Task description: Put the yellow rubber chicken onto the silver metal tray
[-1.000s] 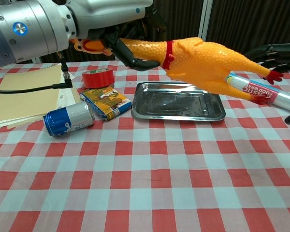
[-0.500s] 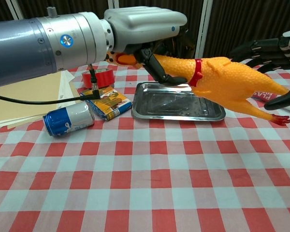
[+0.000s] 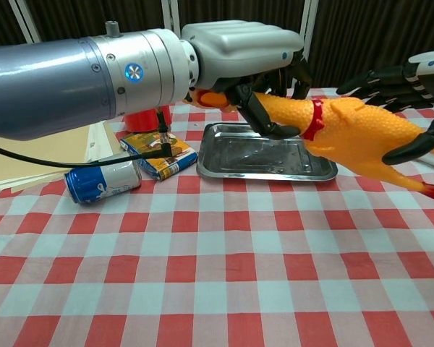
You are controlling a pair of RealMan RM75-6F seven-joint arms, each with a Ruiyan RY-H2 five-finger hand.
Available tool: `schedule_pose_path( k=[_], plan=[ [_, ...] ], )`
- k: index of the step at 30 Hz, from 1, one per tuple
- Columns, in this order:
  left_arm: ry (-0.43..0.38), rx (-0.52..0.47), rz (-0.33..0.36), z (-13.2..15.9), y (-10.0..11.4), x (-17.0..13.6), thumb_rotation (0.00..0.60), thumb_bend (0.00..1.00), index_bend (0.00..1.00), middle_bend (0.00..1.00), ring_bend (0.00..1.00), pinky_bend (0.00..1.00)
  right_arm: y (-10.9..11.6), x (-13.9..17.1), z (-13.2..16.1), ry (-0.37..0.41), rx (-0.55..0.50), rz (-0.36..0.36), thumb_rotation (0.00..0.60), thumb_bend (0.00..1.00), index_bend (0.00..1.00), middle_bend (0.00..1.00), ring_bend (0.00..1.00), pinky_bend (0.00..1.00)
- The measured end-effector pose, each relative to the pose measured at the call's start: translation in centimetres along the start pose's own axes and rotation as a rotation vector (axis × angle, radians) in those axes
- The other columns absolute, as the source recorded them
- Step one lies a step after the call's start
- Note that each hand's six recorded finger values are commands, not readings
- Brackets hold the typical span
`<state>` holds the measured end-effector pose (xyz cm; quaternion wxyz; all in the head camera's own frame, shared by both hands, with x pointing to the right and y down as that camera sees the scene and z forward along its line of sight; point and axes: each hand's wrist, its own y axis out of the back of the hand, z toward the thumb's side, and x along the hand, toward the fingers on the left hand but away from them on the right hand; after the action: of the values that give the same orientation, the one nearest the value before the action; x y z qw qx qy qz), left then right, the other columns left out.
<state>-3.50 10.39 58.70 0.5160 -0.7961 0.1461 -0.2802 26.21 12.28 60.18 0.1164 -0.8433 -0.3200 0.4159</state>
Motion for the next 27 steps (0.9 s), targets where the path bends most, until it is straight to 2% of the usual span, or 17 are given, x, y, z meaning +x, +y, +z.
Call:
schedule_pose_path(
  k=[9, 12, 16, 23, 27],
  plan=[
    [-0.004, 0.0, -0.009, 0.6, -0.2, 0.1, 0.6, 0.73, 0.71, 0.78, 0.68, 0.74, -0.1, -0.5, -0.4, -0.027, -0.008, -0.006, 0.6, 0.12, 0.31, 0.26, 0.25, 0.25],
    [-0.004, -0.003, -0.011, 0.7, -0.2, 0.1, 0.6, 0.73, 0.71, 0.78, 0.68, 0.74, -0.1, -0.6, -0.5, -0.031, -0.009, -0.008, 0.6, 0.12, 0.37, 0.3, 0.3, 0.3],
    [-0.004, -0.013, -0.015, 0.8, -0.3, 0.1, 0.6, 0.73, 0.71, 0.78, 0.68, 0.74, -0.1, -0.8, -0.6, -0.036, -0.018, -0.016, 0.6, 0.13, 0.51, 0.4, 0.41, 0.41],
    [-0.005, -0.018, -0.02, 0.9, -0.6, 0.2, 0.6, 0.72, 0.71, 0.78, 0.68, 0.74, 0.1, -1.1, -0.7, -0.042, -0.023, -0.038, 0.6, 0.3, 0.77, 0.61, 0.65, 0.65],
    [-0.005, -0.022, -0.017, 0.9, -0.6, 0.2, 0.6, 0.72, 0.71, 0.78, 0.68, 0.74, 0.3, -1.3, -0.9, -0.049, -0.029, -0.056, 0.6, 0.38, 0.88, 0.71, 0.76, 0.74]
  ],
)
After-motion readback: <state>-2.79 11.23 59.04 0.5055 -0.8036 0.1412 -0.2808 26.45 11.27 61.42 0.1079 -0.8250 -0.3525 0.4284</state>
